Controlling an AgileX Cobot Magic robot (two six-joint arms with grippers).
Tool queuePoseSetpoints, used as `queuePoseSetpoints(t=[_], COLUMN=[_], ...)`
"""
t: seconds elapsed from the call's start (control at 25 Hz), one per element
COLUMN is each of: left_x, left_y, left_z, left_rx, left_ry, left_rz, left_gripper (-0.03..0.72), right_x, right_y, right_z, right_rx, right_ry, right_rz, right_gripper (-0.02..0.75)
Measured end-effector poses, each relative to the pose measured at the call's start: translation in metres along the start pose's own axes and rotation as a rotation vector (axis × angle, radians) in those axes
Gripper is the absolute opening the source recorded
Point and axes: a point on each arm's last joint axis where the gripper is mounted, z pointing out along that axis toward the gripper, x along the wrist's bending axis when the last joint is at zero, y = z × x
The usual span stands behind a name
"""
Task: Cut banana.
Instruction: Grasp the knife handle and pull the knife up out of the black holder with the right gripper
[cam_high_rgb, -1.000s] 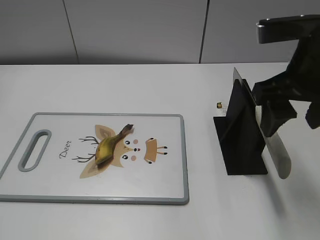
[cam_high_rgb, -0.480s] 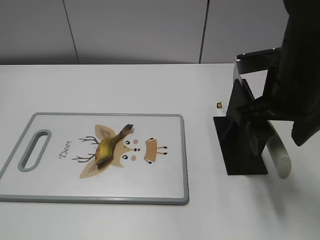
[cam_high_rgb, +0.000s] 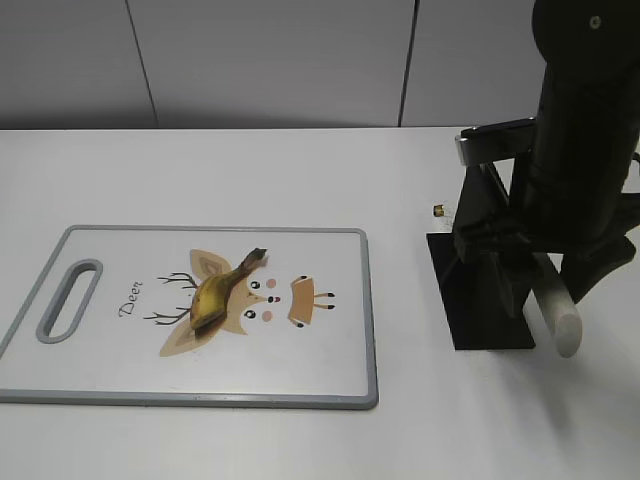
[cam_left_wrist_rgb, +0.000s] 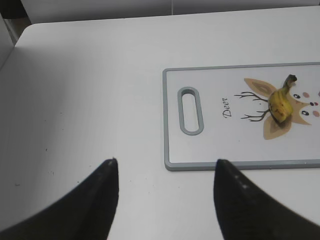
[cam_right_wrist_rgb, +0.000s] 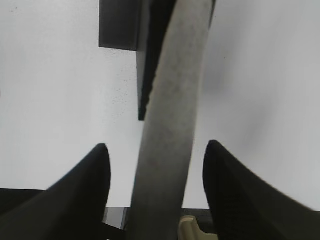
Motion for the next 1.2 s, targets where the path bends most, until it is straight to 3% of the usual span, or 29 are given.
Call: queuePoseSetpoints(t=[0.16,1.2], left_x=[0.0000,0.0000], left_y=[0.0000,0.0000], left_z=[0.0000,0.0000], left_rx=[0.000,0.000], left_ry=[0.000,0.000], left_rz=[0.000,0.000], left_gripper=[0.588,0.588], right_x=[-0.0015,-0.0032], right_y=[0.0009,0.0042], right_z=[0.0003,0.0061], right_rx=[-0.003,0.022], right_ry=[-0.002,0.025], right_rz=[0.007,0.043], right_gripper=[0.403,0.366])
